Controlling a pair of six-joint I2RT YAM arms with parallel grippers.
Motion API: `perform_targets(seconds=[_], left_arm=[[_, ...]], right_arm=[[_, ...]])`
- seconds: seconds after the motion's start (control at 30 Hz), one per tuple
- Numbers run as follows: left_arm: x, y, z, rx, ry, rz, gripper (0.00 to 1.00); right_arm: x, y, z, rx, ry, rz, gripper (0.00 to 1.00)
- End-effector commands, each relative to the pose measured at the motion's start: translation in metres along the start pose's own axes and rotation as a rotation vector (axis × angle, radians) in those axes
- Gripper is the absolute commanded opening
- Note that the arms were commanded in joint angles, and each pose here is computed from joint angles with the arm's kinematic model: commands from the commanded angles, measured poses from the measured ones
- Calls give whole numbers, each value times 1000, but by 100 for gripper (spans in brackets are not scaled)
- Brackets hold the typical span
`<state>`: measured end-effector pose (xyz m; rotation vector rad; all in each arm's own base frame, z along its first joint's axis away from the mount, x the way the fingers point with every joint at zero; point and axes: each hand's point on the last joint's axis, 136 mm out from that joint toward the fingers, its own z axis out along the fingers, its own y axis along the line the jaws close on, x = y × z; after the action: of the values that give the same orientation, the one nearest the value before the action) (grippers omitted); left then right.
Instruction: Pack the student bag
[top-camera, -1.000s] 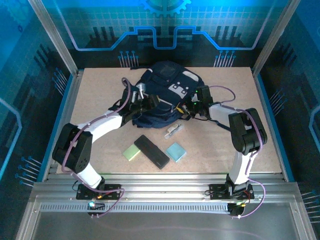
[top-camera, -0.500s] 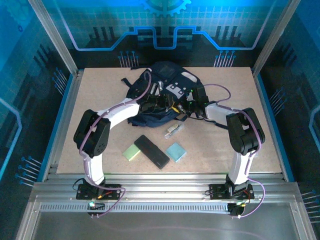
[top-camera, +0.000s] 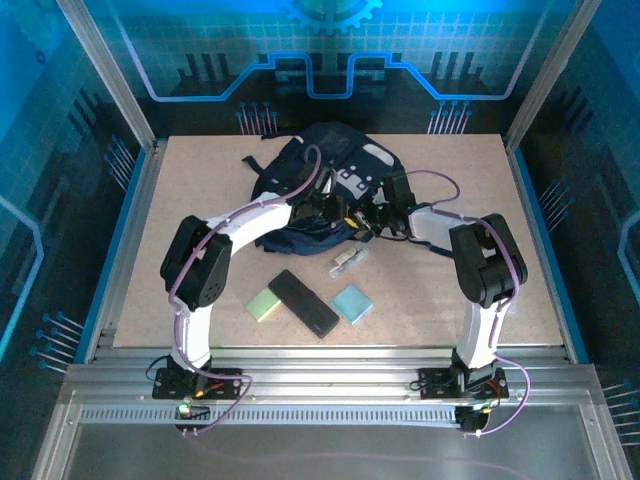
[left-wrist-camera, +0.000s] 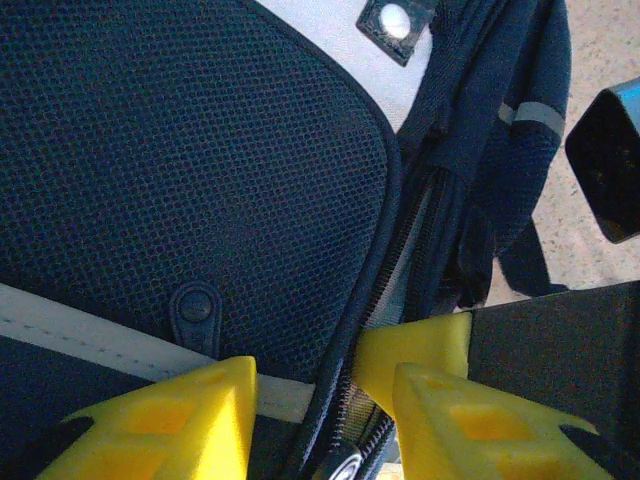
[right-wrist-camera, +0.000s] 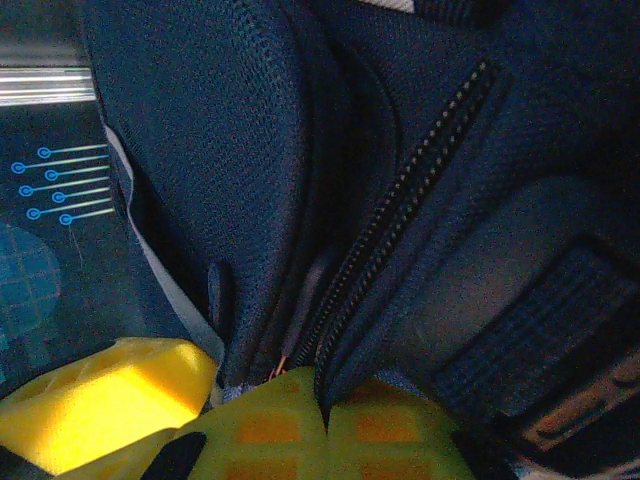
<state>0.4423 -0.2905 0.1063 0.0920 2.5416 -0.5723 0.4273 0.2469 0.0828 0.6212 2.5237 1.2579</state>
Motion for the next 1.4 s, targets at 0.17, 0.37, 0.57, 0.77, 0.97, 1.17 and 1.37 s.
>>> perform_targets(seconds=[0.17,0.37,0.57,0.77,0.97,1.17,1.37], left_arm=[[30,14,6,-151,120,98,10],[28,-6,-11,-52,107,48,0],[44,-8,-32,4,111,-30,0],[52,21,-29,-22,35,-121,0],[41,118,-46,-128,-156,-303,0],[-4,158,-88,-183,-431,-303,0],[-45,182,-109,-222,-588,-256,0]], right_arm=[[-17,34,-6,-82,-59,-68,0],[-29,21,-8,-47,-94,-54,0],[-42,8,-13,-22,-134,-32,0],[-44,8,-14,-16,-136,-37,0],[-47,-3,-25,-2,-150,-26,0],[-51,-10,-32,9,-166,-22,0],[-52,-8,-34,-3,-152,-45,0]])
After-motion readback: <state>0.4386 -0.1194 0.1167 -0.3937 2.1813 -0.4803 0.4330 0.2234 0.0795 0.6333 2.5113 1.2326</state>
